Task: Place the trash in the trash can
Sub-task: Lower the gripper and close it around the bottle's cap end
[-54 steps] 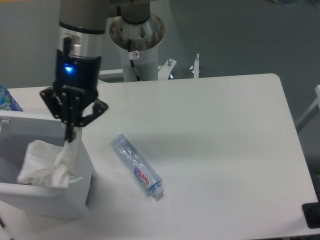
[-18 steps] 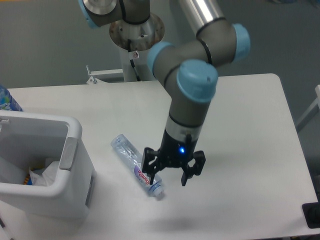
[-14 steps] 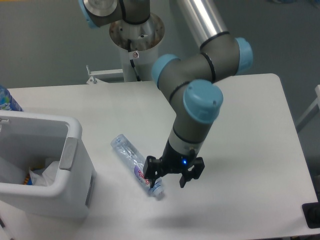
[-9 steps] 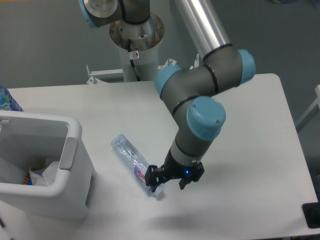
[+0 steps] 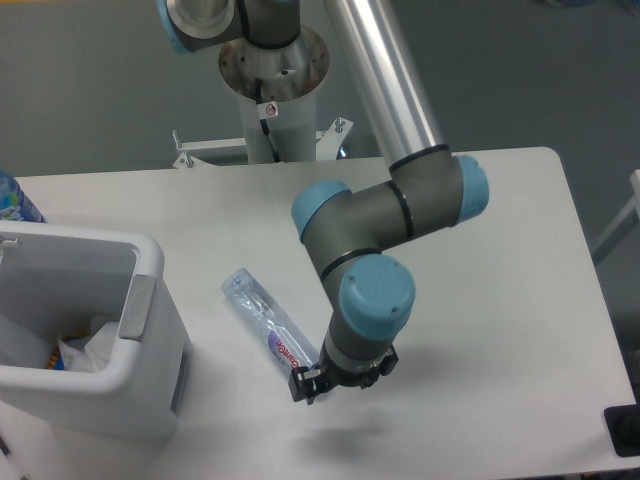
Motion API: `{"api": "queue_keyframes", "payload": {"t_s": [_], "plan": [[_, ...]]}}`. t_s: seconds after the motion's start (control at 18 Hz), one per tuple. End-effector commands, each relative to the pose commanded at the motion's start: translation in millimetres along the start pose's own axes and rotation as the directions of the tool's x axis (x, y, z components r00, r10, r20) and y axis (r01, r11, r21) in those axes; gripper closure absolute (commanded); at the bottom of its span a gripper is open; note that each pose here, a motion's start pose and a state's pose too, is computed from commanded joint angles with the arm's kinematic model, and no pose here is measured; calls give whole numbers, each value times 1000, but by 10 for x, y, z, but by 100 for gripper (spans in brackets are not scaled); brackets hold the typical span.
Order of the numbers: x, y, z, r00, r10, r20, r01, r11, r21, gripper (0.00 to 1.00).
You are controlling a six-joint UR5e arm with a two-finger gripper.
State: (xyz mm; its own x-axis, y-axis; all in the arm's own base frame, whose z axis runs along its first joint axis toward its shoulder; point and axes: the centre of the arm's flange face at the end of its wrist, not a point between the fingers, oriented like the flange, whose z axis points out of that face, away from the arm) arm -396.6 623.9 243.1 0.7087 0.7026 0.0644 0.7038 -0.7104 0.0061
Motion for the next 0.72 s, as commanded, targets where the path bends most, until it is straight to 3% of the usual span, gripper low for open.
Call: {"api": "queue_keyframes", "payload": {"t_s": [0.39, 0.72], "plan": [[13, 123, 263, 998, -53, 41, 56, 995, -80, 22], [37, 105, 297, 997, -64, 50, 68, 994, -80, 22]]}}
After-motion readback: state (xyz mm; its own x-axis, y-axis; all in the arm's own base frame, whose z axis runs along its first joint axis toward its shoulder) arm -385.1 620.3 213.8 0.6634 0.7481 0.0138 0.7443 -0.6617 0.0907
